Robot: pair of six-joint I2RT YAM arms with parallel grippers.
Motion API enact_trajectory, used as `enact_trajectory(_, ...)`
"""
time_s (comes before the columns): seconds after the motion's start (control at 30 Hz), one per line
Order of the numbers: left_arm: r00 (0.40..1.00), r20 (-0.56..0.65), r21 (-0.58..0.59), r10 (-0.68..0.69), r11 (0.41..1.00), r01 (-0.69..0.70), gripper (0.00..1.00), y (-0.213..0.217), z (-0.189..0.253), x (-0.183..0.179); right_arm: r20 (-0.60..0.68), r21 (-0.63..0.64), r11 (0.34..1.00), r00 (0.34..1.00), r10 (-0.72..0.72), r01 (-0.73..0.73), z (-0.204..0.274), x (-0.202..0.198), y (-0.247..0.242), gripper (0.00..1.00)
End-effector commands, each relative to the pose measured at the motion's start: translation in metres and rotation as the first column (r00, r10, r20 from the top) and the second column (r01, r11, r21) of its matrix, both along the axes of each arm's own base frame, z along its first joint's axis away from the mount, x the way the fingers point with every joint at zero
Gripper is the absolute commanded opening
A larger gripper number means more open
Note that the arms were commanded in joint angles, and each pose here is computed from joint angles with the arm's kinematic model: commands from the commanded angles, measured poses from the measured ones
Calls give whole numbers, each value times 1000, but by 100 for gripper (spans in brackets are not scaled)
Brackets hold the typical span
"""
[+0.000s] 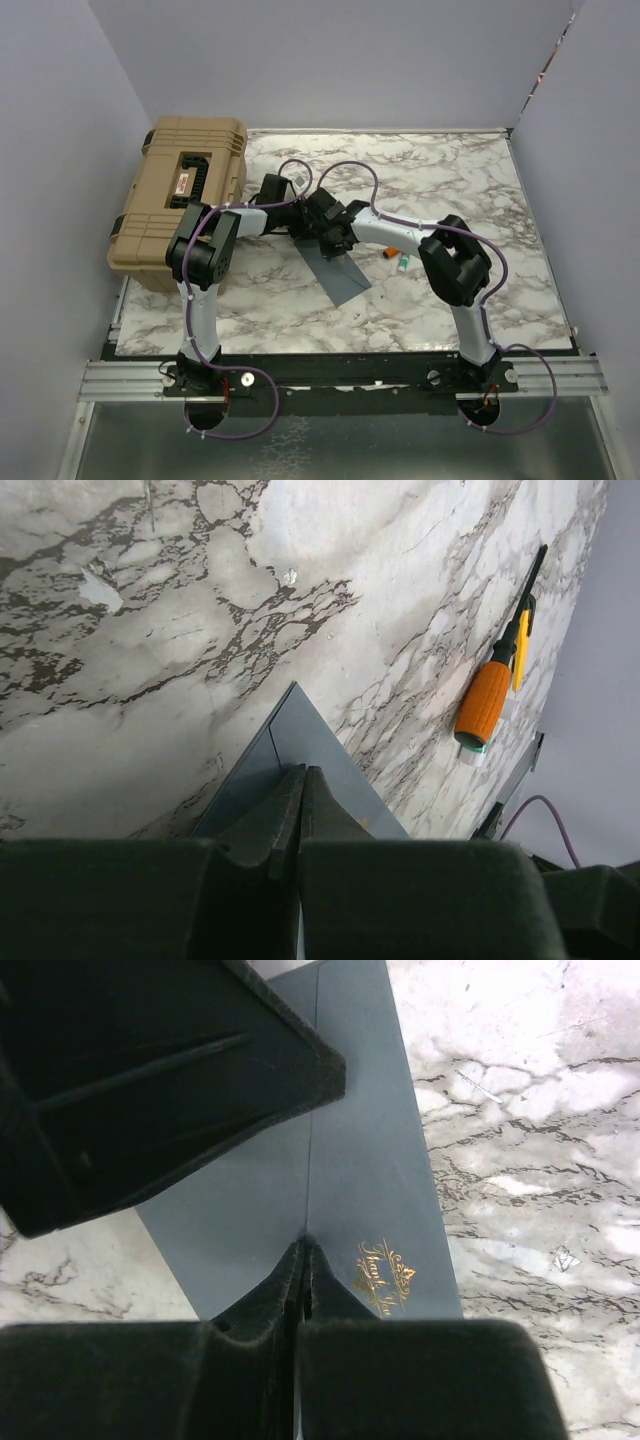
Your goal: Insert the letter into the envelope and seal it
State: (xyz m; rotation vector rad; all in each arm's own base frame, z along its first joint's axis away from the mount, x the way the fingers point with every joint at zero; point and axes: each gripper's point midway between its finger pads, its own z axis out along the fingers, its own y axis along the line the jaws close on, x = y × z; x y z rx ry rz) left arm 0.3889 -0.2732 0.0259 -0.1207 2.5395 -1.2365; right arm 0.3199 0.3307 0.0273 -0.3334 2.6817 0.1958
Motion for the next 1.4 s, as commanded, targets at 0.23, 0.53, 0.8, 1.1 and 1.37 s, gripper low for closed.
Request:
enact_trajectory(0.23, 995, -94, 135, 46, 990, -33, 0, 21, -48, -13, -73, -47, 999, 997, -31, 28, -25, -17, -15, 1)
enact_trajectory(0.53, 993, -105, 156, 50, 987, -33, 0, 23, -51, -13, -155, -31, 999, 988, -10, 5, -32, -50, -31, 0)
enact_trajectory(0.8, 993, -111, 162, 50, 986, -32, 0, 24, -52, -14, -162, -51, 999, 987, -2, -7, -40, -51, -34, 1)
enact_trajectory(1.1, 992, -118, 167, 43, 986, -23, 0, 25, -54, -17, -166, -63, 998, 986, -17, 7, -46, -54, -42, 1)
enact_trajectory(1.37, 991, -125, 170, 42, 985, -20, 0, 25, -57, -17, -173, 29, 999, 984, -33, 39, -35, -57, -57, 1)
